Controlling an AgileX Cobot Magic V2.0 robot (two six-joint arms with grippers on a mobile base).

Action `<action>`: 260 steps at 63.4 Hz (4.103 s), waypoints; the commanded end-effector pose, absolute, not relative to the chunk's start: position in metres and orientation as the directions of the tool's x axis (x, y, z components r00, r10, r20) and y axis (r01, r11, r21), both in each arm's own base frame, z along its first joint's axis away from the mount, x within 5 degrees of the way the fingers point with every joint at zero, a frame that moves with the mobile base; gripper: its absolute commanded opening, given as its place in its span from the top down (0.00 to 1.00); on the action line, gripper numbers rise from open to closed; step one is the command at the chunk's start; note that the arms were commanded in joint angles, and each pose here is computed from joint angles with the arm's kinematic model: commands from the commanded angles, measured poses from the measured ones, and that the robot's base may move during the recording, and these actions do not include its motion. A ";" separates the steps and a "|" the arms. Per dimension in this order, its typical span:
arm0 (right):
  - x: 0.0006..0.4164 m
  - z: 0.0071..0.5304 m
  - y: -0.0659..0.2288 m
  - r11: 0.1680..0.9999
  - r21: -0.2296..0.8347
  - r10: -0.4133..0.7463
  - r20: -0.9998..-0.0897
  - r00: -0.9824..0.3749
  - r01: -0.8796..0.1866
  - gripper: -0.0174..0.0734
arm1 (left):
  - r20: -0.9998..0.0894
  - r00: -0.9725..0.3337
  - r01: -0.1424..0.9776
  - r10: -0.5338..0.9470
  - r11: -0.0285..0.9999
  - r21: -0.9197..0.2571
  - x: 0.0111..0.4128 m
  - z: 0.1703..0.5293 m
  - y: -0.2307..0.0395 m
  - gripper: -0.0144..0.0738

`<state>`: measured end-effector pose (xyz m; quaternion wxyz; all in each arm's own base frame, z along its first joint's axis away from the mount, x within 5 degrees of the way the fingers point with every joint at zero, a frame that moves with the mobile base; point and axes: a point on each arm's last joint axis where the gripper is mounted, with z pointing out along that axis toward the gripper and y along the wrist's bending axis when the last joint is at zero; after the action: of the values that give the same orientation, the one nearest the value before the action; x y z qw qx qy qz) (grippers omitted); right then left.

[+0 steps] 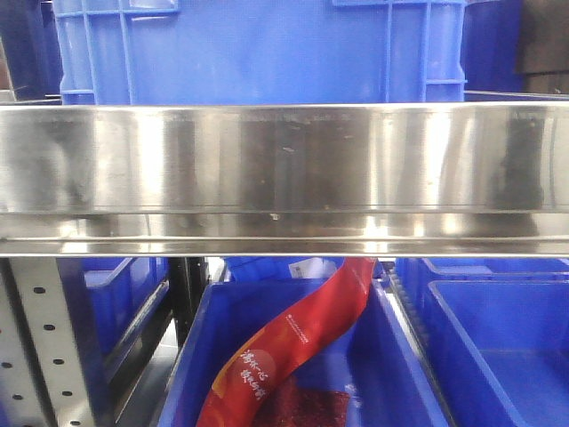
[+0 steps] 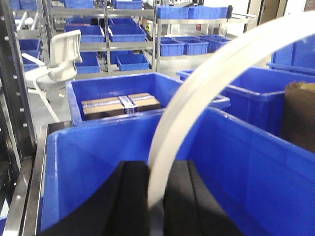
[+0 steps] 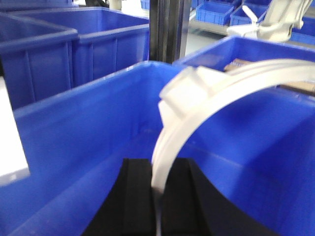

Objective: Grab PVC pipe and place in blue bin

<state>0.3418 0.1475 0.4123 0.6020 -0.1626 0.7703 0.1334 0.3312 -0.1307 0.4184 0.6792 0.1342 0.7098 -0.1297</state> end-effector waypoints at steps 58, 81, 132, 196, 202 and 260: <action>0.316 0.437 0.138 0.906 -0.001 -0.109 -0.967 -0.231 -0.423 0.99 | -1.000 0.011 0.373 -0.015 0.928 -0.010 0.306 0.448 -0.123 0.96; 0.256 0.482 0.115 0.899 0.025 -0.044 -0.988 -0.147 -0.437 0.99 | -0.996 0.005 0.388 -0.092 0.918 -0.083 0.235 0.489 -0.096 0.96; 0.149 0.354 0.064 0.915 0.106 0.073 -0.992 -0.099 -0.390 0.99 | -0.995 0.027 0.180 -0.100 0.979 -0.094 0.125 0.340 -0.023 0.96; 0.116 0.347 0.039 0.943 0.098 0.103 -0.995 -0.001 -0.319 0.99 | -0.995 0.029 0.175 -0.100 0.980 -0.094 0.124 0.340 -0.022 0.96; 0.107 0.327 0.023 0.973 0.096 0.104 -0.994 0.027 -0.211 0.99 | -0.995 0.029 0.175 -0.100 0.980 -0.094 0.124 0.340 -0.022 0.96; 0.056 0.212 -0.006 0.993 0.070 0.062 -0.995 0.077 0.099 0.99 | -0.995 0.028 0.175 -0.100 0.980 -0.094 0.124 0.340 -0.022 0.96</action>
<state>0.0561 -0.0066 0.2119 0.7287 0.0678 0.6813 -0.0136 0.1251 -0.0223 0.3369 0.7079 0.0320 0.6995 -0.0928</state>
